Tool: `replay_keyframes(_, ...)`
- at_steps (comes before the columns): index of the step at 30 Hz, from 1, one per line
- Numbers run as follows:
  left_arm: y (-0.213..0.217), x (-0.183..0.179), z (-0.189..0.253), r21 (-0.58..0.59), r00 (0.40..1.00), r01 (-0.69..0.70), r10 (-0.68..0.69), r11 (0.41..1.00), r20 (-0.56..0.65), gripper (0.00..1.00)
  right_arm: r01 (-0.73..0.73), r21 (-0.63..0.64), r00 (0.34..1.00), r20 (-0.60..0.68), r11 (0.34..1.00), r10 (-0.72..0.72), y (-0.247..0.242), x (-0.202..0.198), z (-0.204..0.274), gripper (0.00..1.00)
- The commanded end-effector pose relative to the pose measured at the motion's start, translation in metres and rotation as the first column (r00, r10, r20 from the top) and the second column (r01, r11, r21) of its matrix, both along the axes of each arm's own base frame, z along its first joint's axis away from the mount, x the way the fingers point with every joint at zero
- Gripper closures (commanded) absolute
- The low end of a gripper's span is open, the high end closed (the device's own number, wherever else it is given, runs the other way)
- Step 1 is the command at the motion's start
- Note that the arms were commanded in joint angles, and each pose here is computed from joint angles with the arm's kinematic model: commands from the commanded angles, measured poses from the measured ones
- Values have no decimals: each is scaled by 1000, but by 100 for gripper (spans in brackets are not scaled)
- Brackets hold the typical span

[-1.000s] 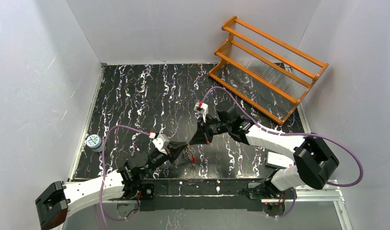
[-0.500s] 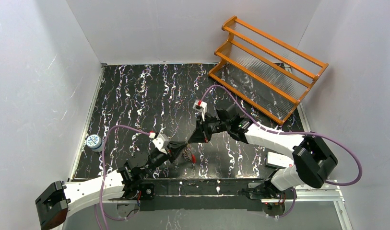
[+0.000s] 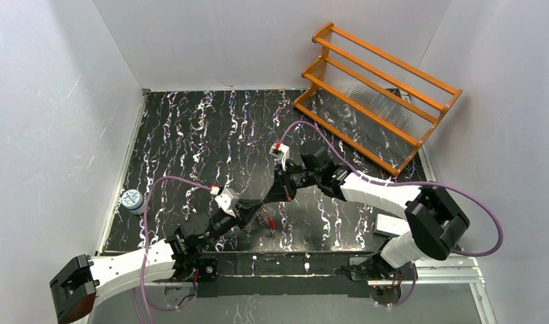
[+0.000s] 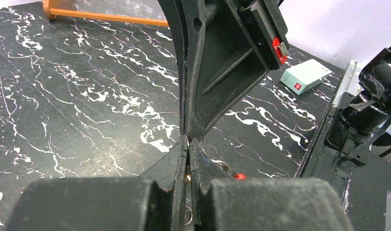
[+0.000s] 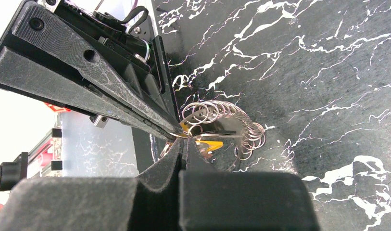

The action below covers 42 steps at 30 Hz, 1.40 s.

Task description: Put the keys on the keyring

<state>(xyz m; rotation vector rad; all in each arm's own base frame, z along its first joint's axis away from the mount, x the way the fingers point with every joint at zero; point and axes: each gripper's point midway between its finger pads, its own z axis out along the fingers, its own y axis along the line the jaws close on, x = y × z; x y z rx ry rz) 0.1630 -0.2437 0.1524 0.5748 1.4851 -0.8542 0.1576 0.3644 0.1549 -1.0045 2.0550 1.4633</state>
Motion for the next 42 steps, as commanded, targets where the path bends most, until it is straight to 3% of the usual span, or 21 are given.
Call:
replay_keyframes(1, -4, -5, 15, -50, 999, 32, -30, 998, 32, 100, 38, 10, 999, 16, 999, -38, 6, 12, 6, 99)
replay_keyframes(26, -8, -12, 17, -60, 996, 79, -76, 995, 49, 100, 80, 56, 991, -115, 995, -73, -3, 16, -1, 99)
replay_keyframes(42, -8, -13, 17, -64, 996, 85, -82, 994, 48, 100, 99, 12, 986, -133, 995, -97, -7, 19, -16, 99)
